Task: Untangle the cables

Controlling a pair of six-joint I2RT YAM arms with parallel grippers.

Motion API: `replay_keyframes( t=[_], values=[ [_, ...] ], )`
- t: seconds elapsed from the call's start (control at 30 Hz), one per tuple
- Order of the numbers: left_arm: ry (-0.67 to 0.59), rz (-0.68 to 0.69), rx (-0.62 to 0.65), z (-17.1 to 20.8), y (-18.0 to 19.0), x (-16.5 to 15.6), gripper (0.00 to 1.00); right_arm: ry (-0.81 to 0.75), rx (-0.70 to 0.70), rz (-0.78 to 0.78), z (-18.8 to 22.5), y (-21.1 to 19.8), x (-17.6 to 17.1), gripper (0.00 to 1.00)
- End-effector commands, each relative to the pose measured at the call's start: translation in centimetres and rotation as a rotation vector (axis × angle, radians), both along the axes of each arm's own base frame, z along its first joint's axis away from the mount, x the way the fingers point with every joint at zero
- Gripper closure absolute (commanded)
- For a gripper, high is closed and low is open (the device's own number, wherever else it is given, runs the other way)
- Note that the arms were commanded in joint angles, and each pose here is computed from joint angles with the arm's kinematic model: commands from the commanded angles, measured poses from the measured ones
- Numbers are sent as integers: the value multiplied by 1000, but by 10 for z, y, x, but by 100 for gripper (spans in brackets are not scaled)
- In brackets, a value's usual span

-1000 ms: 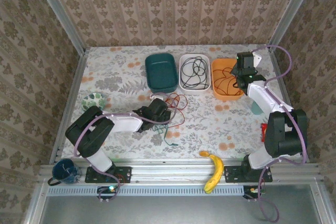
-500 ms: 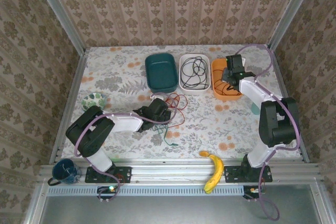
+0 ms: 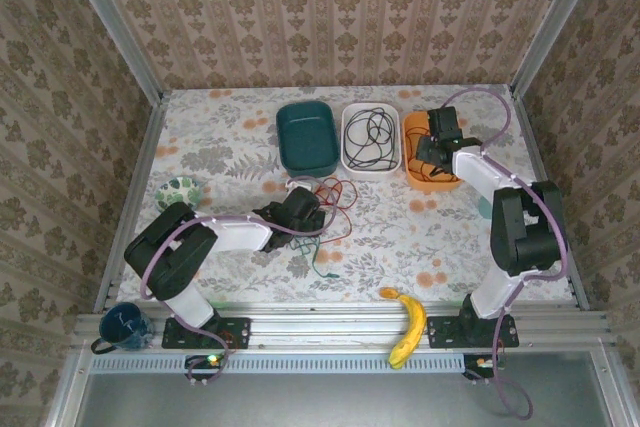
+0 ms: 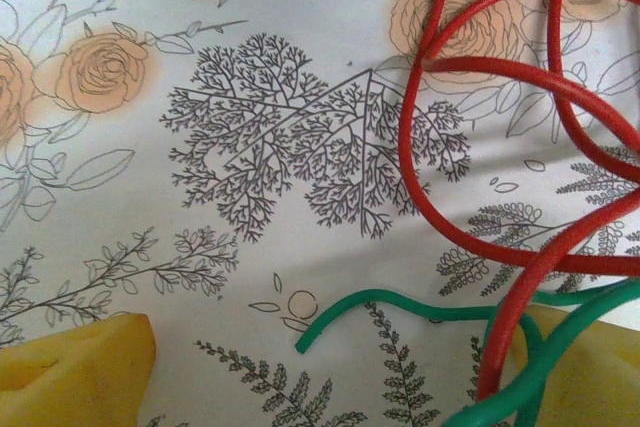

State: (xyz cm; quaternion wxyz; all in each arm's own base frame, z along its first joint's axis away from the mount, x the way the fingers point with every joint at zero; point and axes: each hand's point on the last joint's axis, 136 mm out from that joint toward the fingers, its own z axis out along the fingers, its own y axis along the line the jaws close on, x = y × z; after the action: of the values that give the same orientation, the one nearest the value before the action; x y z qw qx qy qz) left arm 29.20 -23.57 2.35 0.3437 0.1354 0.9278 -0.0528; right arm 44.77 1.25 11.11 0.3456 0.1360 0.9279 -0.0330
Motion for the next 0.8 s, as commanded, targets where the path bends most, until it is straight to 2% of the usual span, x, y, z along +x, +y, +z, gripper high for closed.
replay_keyframes(
  t=[0.0, 0.1, 0.2, 0.37, 0.43, 0.57, 0.77],
  values=[
    [-22, 12, 2, 7, 4, -1, 7, -91, -24, -64, 34, -12, -7, 52],
    [-23, 15, -3, 7, 3, 0, 7, -127, 98, 8, 40, 19, -15, 52],
    [-21, 10, -6, 6, 0, 1, 7, -143, 166, 139, 41, 76, -33, 52],
    [-22, 14, -10, 7, -1, 3, 7, -110, 209, 556, 29, 200, -91, 52],
    [-18, 16, -9, 6, 0, 1, 7, -43, 230, 680, 15, 229, -113, 52],
    [-22, 23, -4, 6, 2, 2, 7, 111, 262, 730, -24, 248, -133, 52],
    [-17, 21, 3, 4, 3, 1, 7, 225, 248, 683, -64, 249, -131, 55]
  ],
)
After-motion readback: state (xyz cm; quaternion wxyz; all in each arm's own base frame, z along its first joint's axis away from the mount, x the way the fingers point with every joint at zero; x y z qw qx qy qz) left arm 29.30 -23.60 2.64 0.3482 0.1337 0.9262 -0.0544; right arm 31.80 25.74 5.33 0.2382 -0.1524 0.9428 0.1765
